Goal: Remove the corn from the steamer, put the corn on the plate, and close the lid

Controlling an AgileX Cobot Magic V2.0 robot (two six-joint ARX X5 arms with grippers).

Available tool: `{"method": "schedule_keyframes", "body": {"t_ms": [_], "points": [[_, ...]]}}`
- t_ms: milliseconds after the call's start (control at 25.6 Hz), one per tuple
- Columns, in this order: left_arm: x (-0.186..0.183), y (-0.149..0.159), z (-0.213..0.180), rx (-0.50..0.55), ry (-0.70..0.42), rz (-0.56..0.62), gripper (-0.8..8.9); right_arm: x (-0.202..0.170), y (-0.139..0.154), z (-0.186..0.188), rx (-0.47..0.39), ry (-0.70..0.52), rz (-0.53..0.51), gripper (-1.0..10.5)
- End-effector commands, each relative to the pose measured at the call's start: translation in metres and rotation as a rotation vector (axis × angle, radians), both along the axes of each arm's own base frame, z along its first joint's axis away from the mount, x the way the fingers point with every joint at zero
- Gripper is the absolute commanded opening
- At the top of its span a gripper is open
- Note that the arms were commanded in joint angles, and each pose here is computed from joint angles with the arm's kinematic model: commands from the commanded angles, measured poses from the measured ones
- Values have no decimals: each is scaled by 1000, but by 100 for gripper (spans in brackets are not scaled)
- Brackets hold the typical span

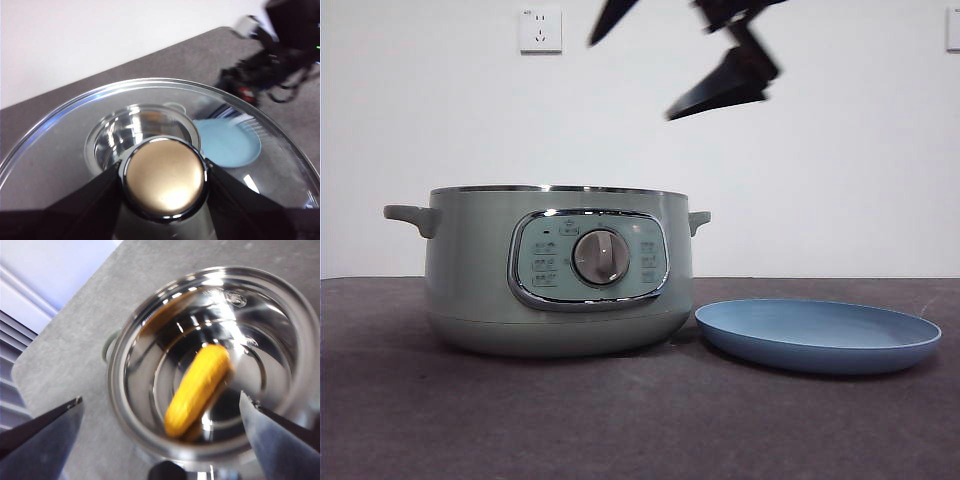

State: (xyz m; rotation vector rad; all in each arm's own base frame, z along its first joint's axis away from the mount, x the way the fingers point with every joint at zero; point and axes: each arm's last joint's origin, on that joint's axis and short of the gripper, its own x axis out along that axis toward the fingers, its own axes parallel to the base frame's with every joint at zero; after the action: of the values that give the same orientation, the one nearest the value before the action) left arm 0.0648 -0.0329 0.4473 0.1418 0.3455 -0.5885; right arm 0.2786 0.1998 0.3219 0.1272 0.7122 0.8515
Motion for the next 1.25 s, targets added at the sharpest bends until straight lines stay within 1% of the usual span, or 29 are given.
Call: {"method": "schedule_keyframes", "body": {"t_ms": [39, 156, 273, 430, 508, 586, 625, 742, 820, 977, 1133, 1172, 1250], "points": [[-15, 7, 7, -32, -62, 6, -8, 19, 29, -2, -52, 10, -19, 622], [-25, 11, 5, -22, -61, 30, -8, 37, 54, -4, -123, 16, -29, 622], [-30, 14, 3, -20, -56, 30, -8, 52, 78, -10, -200, 7, -44, 621], [-31, 14, 2, -11, -44, 28, -8, 74, 110, -37, -297, 17, -74, 621], [-31, 14, 2, -11, -44, 28, -8, 81, 114, -55, -336, 36, -88, 591], [-31, 14, 2, -12, -44, 27, -8, 84, 117, -69, -360, 56, -88, 591], [-31, 14, 2, -11, -44, 27, -8, 85, 117, -72, -376, 52, -103, 592], [-31, 14, 1, -9, -38, 26, -8, 87, 119, -78, -388, 54, -99, 593], [-31, 14, 1, -9, -38, 26, -8, 88, 119, -84, -412, 63, -108, 593], [-31, 14, 1, -9, -38, 26, -8, 89, 122, -100, -444, 96, -99, 593], [-31, 14, 1, -9, -38, 26, -9, 88, 124, -106, -463, 112, -91, 592], [-31, 14, 1, -9, -37, 26, -8, 88, 124, -106, -463, 113, -91, 579], [-32, 14, 1, -8, -34, 26, -8, 88, 124, -106, -464, 115, -89, 456]]}}
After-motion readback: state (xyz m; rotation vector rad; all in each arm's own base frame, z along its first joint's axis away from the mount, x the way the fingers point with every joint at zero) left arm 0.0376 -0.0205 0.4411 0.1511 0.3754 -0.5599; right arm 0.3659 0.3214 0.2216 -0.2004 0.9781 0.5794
